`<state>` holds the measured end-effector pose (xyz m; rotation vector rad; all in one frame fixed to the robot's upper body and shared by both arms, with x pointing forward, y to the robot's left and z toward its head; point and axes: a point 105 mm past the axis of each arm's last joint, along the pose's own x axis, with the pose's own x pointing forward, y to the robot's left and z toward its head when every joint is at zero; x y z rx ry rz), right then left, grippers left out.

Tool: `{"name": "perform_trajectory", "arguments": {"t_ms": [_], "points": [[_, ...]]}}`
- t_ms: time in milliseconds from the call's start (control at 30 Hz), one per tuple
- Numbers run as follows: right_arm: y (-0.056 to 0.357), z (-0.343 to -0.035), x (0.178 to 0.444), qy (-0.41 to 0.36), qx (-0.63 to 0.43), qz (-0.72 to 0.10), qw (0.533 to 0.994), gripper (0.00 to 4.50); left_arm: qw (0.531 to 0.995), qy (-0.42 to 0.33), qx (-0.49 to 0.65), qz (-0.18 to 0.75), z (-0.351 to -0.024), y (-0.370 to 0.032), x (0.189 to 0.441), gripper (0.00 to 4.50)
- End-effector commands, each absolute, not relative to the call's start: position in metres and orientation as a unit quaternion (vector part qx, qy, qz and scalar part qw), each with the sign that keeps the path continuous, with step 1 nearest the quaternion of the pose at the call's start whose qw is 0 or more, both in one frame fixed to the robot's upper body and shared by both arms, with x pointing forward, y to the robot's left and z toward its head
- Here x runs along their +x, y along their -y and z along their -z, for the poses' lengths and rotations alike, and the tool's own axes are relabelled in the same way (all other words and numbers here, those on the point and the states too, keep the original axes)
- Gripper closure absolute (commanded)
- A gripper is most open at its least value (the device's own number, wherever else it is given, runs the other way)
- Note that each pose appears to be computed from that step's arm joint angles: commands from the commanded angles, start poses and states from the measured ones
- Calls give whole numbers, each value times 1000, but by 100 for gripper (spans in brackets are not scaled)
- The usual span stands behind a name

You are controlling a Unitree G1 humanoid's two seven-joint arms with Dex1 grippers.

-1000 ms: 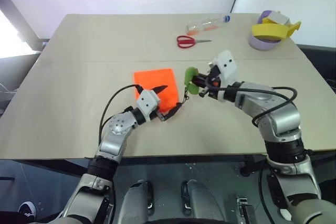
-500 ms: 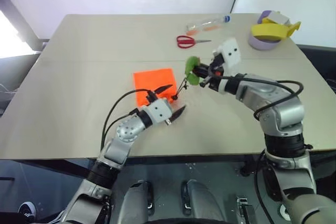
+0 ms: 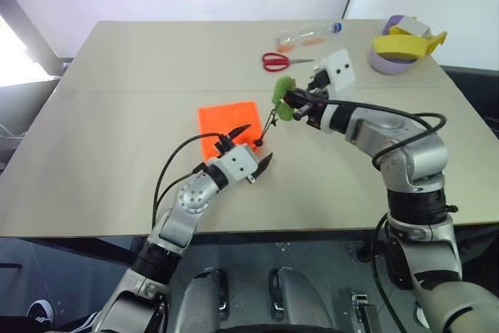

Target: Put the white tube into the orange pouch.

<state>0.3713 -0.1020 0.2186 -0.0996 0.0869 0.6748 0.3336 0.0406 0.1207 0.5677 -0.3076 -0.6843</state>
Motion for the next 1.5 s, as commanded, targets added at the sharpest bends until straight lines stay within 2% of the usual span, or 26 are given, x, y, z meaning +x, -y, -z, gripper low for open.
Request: {"name": "perform_trajectory", "arguments": {"t_ms": [33, 167, 267, 400, 867, 933, 1000, 1033, 1333, 1500], "points": [[99, -239, 372, -8, -59, -334, 941, 450, 897, 146, 280, 310, -126, -44, 334, 6], [98, -237, 374, -11, -61, -335, 940, 450, 896, 141, 264, 328, -123, -36, 330, 6], [97, -236, 373, -14, -64, -339, 938, 450, 892, 152, 261, 336, -126, -31, 327, 74], [96, -235, 373, -17, -65, -342, 937, 450, 891, 168, 270, 324, -132, -31, 326, 270], [95, -232, 371, -20, -70, -348, 935, 450, 892, 165, 257, 332, -132, -30, 324, 270], [95, -232, 370, -20, -69, -348, 935, 450, 892, 163, 254, 337, -132, -29, 323, 324], [95, -232, 369, -20, -69, -348, 935, 450, 893, 158, 250, 339, -130, -28, 323, 410], [96, -232, 369, -20, -68, -348, 935, 450, 894, 155, 247, 339, -129, -29, 323, 436], [108, -231, 369, -24, -70, -336, 939, 450, 892, 139, 227, 366, -127, -33, 323, 436], [160, -242, 392, -10, -25, -227, 974, 450, 837, 138, 287, 445, -120, -28, 312, 436]]}}
